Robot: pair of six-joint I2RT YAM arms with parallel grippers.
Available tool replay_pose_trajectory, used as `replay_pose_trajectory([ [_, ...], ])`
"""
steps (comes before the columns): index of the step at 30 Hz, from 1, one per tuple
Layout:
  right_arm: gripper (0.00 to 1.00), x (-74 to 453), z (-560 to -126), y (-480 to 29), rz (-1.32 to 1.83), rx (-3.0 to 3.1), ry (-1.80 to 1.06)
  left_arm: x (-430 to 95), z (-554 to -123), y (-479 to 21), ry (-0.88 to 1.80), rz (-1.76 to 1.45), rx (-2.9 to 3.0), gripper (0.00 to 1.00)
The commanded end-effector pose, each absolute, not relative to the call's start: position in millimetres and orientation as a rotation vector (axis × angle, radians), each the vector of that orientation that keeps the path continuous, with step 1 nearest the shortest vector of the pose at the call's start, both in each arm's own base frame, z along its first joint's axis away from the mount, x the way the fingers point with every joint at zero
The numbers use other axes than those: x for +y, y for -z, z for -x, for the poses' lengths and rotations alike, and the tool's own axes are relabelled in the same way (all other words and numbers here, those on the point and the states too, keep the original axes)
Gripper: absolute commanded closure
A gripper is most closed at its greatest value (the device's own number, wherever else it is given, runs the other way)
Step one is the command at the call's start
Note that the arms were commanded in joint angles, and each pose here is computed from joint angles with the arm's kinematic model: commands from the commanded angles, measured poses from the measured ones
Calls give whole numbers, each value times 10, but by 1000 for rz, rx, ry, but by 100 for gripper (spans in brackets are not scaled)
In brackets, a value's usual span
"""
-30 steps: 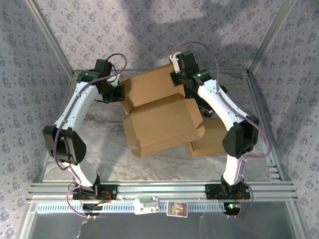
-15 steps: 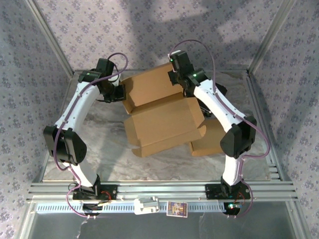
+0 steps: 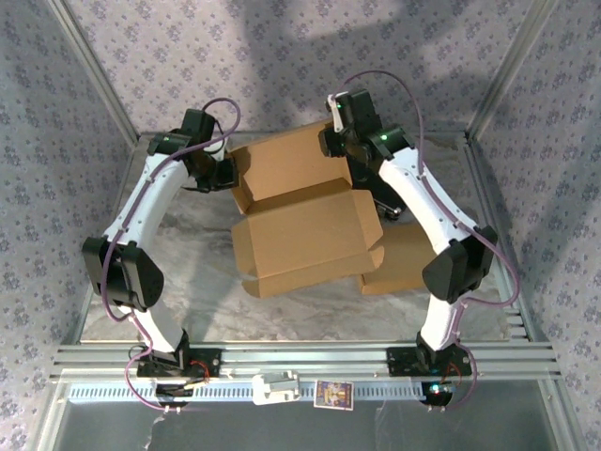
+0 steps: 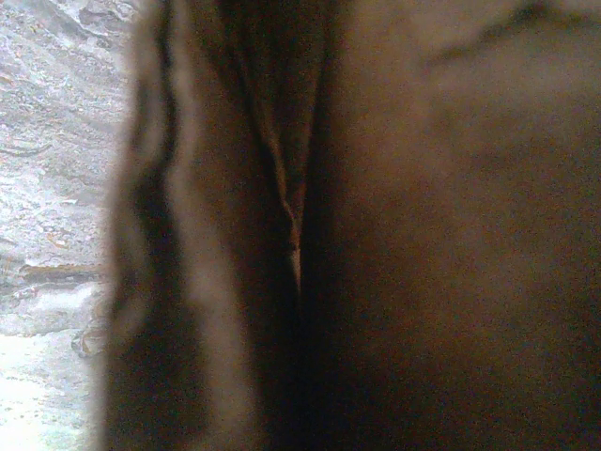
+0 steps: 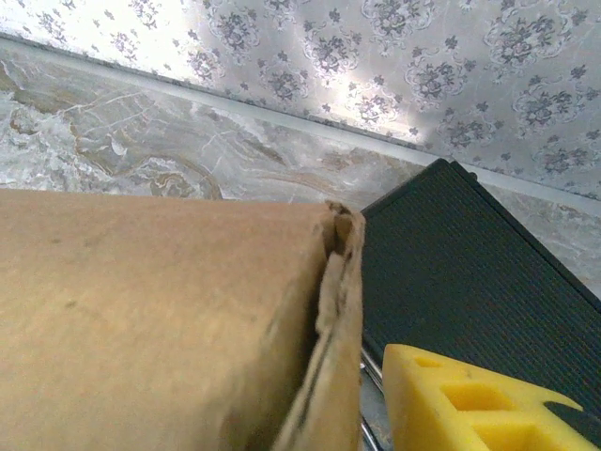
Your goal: Fold the paper box
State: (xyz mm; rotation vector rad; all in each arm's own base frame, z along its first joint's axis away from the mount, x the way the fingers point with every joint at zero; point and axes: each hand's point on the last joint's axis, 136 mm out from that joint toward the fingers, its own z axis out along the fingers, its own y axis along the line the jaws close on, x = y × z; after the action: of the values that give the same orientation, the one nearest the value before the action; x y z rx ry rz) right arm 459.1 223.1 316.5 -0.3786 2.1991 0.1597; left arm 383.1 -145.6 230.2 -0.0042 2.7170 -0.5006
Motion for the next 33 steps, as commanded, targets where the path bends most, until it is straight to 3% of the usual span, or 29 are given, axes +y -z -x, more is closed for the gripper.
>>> replay_pose_trajectory([
  [1,52,2113,-4480,-3187,395,2215,-94,-1515,-3896,-2455,544,4,2680,100],
  [7,52,2020,-4352,-3041,398,2236,4,-1517,-3915,-2451,543,7,2679,100],
  [18,100,2002,-4484,-3035,325,2215,75,-1542,-3929,-2412,555,-12,2684,100],
  [25,100,2185,-4389,-2749,257,2301,70,-1460,-3942,-2171,485,20,2710,93],
  [29,100,2288,-4325,-2567,190,2357,28,-1366,-3909,-1924,414,58,2743,79],
  [33,100,2405,-4255,-2328,166,2429,-19,-1274,-3864,-1651,350,84,2767,79],
])
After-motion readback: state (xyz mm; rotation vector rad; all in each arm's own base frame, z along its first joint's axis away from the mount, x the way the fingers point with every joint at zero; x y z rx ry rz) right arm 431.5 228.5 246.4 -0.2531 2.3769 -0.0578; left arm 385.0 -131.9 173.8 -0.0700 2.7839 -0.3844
